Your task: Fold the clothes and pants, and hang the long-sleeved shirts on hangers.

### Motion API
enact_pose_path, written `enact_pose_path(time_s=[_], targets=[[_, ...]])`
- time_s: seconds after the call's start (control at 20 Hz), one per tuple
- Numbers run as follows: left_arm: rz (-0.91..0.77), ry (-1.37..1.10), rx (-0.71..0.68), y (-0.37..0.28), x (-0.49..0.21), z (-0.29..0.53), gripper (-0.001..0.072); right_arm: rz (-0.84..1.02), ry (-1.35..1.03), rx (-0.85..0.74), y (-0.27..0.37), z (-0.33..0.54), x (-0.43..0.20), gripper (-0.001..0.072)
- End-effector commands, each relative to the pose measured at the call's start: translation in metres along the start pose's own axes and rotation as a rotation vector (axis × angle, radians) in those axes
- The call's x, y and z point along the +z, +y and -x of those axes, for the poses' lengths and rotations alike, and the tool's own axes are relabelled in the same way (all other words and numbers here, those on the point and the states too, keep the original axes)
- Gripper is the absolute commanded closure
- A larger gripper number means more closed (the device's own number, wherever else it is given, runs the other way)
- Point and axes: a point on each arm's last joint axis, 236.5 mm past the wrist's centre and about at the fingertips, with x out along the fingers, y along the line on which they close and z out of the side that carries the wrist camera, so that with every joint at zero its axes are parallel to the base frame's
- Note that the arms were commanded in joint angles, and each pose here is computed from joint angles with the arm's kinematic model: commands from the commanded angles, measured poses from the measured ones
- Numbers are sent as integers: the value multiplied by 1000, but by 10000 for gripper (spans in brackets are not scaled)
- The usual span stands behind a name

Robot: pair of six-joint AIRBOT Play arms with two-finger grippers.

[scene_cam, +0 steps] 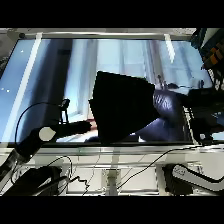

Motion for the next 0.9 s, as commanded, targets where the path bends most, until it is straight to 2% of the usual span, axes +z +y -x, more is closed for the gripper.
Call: enact_pose_path(time_s=[0.0,0.05,0.1,0.15,0.25,0.35,0.65,0.8,0.85], targets=[[-33,24,35,11,-5,10,687,-118,228,221,10,-4,-90,661],[-33,30,35,11,-7,10,687,-141,247,294,24,-14,-105,620],[-35,33,34,10,-8,10,686,-181,267,353,40,-26,-120,371],[-35,33,34,10,-8,10,686,-202,290,385,52,-35,-132,217],[-34,33,33,10,-8,10,686,-177,321,387,70,-51,-150,211],[-24,35,24,8,-8,10,686,-163,319,356,87,-64,-148,153],[45,40,-36,-7,-9,10,686,-167,146,232,115,-102,-116,136],[44,43,-36,-6,-10,10,686,-255,82,172,104,-107,-102,165],[44,43,-36,-6,-10,10,686,-262,74,150,99,-108,-100,270]])
